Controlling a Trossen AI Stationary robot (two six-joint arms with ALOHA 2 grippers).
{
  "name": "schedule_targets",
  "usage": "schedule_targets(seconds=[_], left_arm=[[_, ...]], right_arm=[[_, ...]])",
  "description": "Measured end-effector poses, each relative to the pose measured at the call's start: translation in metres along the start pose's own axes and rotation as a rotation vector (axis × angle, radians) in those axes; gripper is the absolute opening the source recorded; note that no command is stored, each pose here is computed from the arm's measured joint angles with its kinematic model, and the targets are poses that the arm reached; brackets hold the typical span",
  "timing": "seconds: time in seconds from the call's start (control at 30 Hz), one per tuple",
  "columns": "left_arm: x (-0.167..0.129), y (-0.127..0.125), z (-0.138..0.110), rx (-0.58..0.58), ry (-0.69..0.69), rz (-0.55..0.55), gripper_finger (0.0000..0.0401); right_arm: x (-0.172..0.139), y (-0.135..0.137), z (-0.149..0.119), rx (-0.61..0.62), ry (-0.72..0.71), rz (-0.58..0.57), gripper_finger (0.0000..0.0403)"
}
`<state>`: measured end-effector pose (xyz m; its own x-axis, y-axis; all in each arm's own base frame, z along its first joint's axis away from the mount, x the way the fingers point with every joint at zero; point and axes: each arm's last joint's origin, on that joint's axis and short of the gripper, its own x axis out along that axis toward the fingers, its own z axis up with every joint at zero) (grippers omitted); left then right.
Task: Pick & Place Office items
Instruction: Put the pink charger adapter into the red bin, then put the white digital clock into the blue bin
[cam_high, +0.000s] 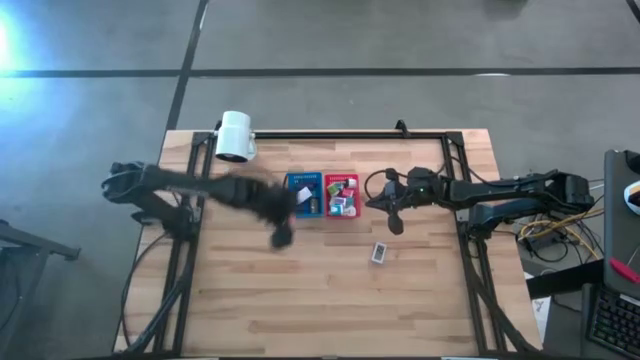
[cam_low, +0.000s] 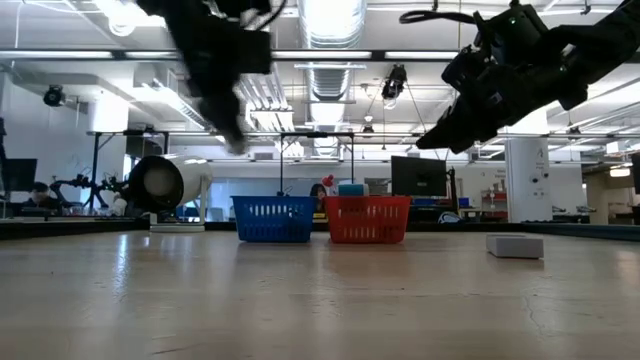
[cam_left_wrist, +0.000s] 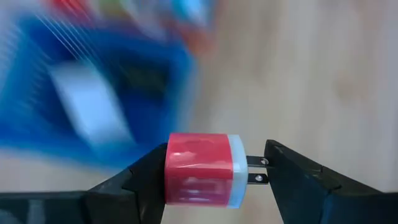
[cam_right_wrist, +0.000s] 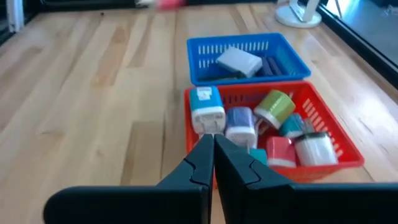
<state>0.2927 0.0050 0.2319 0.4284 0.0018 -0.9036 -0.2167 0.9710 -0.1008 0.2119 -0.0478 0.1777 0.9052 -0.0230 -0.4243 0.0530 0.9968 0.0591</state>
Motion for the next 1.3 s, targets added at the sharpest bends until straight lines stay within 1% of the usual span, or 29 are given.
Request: schedule_targets(seconds=[0.1,0.2,0.27,0.4,0.5,0.6,0.63,0.67,0.73,0.8,0.83,0.9,0.97,1.07,1.17,1.23,1.3], left_arm=[[-0.005,0.039,0.042,0.021,-0.174,0.053,0.0231],[-0.002,0.067,0.073,0.055,-0.256,0.090,0.0231],[0.011,0.078,0.087,0.082,-0.253,0.081,0.0231],[0.050,0.083,0.106,0.140,-0.202,0.047,0.0231],[0.079,0.085,0.117,0.149,-0.141,0.008,0.0231],[0.096,0.087,0.125,0.149,-0.080,-0.034,0.0231],[0.099,0.088,0.127,0.153,-0.068,-0.036,0.0237],[0.102,0.088,0.127,0.156,-0.054,-0.038,0.0252],[0.107,0.087,0.128,0.174,-0.047,-0.042,0.0296],[0.107,0.084,0.129,0.218,-0.048,-0.044,0.0344],[0.104,0.083,0.130,0.239,-0.058,-0.043,0.0366],[0.090,0.080,0.134,0.262,-0.091,-0.040,0.0387],[0.069,0.077,0.136,0.271,-0.141,-0.050,0.0383],[0.033,0.071,0.126,0.282,-0.210,-0.093,0.0359],[-0.001,0.066,0.099,0.275,-0.342,-0.101,0.0328],[-0.020,0.065,0.074,0.241,-0.457,-0.096,0.0302],[-0.032,0.068,0.045,0.181,-0.550,-0.081,0.0269]], right_arm=[[0.000,-0.003,-0.002,0.010,0.016,-0.018,0.0008],[-0.001,-0.005,-0.003,0.012,0.030,-0.039,0.0008],[-0.001,-0.006,-0.004,0.011,0.034,-0.050,0.0008],[-0.001,-0.008,-0.005,0.034,0.049,-0.081,0.0008],[-0.002,-0.007,-0.007,0.042,0.071,-0.070,0.0008],[-0.002,-0.007,-0.010,0.088,0.101,-0.069,0.0008],[-0.002,-0.007,-0.011,0.105,0.118,-0.070,0.0008],[-0.002,-0.007,-0.013,0.119,0.138,-0.071,0.0008],[-0.003,-0.006,-0.017,0.159,0.173,-0.073,0.0008],[-0.003,-0.006,-0.020,0.205,0.204,-0.074,0.0009],[-0.004,-0.006,-0.021,0.220,0.217,-0.076,0.0009],[-0.004,-0.006,-0.023,0.251,0.233,-0.079,0.0013],[-0.004,-0.006,-0.023,0.276,0.239,-0.081,0.0021],[-0.004,-0.005,-0.023,0.293,0.241,-0.080,0.0040],[-0.005,-0.004,-0.025,0.309,0.267,-0.084,0.0064],[-0.005,-0.004,-0.025,0.332,0.287,-0.090,0.0083],[-0.006,-0.003,-0.025,0.366,0.313,-0.091,0.0104]])
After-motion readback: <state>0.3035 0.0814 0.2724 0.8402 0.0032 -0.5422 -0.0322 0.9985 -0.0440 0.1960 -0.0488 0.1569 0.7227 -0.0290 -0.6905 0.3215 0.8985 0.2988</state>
